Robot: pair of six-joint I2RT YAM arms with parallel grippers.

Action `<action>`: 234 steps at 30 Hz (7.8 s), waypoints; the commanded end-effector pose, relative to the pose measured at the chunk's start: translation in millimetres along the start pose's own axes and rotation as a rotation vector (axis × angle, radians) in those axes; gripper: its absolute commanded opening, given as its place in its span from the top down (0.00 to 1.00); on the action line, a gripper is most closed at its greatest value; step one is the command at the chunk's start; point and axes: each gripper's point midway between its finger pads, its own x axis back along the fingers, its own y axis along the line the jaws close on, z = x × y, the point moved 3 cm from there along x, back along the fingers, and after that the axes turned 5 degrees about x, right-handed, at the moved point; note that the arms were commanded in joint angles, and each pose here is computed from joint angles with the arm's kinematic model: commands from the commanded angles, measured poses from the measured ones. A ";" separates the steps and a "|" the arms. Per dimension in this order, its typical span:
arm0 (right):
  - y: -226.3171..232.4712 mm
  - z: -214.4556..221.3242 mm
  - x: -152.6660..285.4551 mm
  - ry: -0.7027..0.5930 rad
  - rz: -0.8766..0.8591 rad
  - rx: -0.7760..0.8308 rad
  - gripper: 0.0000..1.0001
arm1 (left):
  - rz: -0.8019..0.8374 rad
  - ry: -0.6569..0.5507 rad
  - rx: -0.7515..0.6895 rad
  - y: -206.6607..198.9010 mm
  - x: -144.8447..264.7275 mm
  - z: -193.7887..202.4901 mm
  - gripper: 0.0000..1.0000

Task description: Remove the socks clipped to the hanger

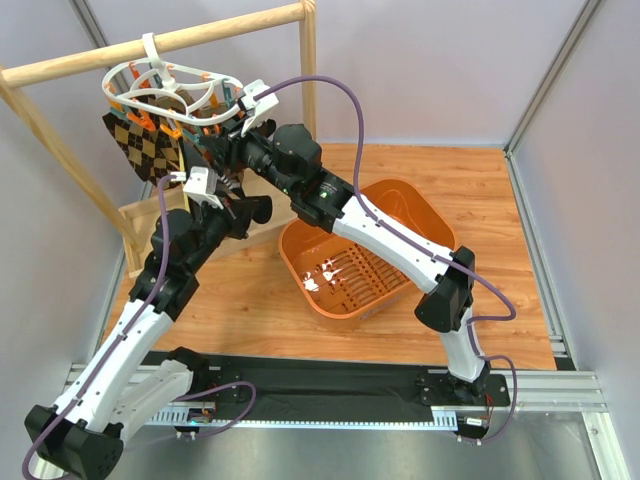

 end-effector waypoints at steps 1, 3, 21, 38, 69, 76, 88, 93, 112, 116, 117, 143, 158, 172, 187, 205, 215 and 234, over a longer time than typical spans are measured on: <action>3.7 -43.4 4.9 -0.109 -0.001 -0.017 1.00 | 0.031 -0.068 0.006 -8.2 4.8 -19.1 1.00; 3.5 -43.8 5.4 -0.108 0.001 -0.017 1.00 | 0.027 -0.063 0.007 -6.8 3.9 -17.3 1.00; -5.8 -30.3 56.7 -0.034 0.041 -0.002 0.36 | 0.065 -0.082 0.012 -12.2 8.6 -22.9 1.00; -37.6 23.7 293.9 0.213 0.211 -0.096 0.00 | 0.363 0.069 0.032 -94.7 0.7 -11.7 1.00; -80.5 -44.9 176.8 0.143 0.154 0.126 0.04 | -0.284 0.161 -0.004 25.9 35.3 -16.3 0.04; -91.7 -19.9 102.8 0.117 -0.080 0.117 0.16 | -0.146 0.094 0.001 16.2 42.7 -3.5 0.05; -97.1 11.4 32.4 0.057 -0.184 0.081 0.28 | -0.132 0.084 0.013 12.5 44.1 -7.5 0.10; -96.6 23.0 14.0 0.057 -0.209 0.026 0.41 | -0.094 0.113 0.026 9.0 40.5 0.0 0.12; -36.3 -9.8 52.1 0.092 -0.310 -0.154 1.00 | -0.101 0.052 -0.002 9.0 1.8 -42.1 0.15; -28.3 -27.6 59.1 0.073 -0.326 -0.209 1.00 | -0.102 0.006 -0.027 11.9 -11.7 -50.3 0.11; -26.9 -29.5 60.5 0.076 -0.330 -0.220 1.00 | -0.123 -0.002 -0.030 15.5 -13.6 -51.6 0.10; -17.8 -36.9 63.1 0.109 -0.346 -0.350 1.00 | 0.039 -0.087 -0.076 -4.6 -23.2 -61.5 1.00; -41.5 -48.1 70.3 0.105 -0.178 -0.213 0.35 | 0.090 -0.076 -0.058 -12.0 -7.9 -51.6 1.00; -51.6 -86.5 69.3 0.045 -0.526 -0.143 0.18 | 0.178 -0.079 -0.028 -27.1 3.6 -49.8 1.00; -54.1 -79.5 52.7 -0.025 -0.717 -0.211 0.10 | 0.322 0.003 0.038 -46.8 -6.0 -40.2 1.00; -51.1 -63.7 43.4 -0.053 -0.812 -0.247 0.24 | 0.369 0.014 0.040 -48.7 -10.5 -37.4 1.00; -46.1 -58.0 37.6 -0.053 -0.812 -0.273 0.27 | 0.377 0.005 0.066 -44.4 -10.8 -39.3 1.00; -32.2 -58.8 28.5 -0.109 -0.787 -0.261 0.35 | 0.391 -0.005 0.059 -49.2 -0.8 -42.4 1.00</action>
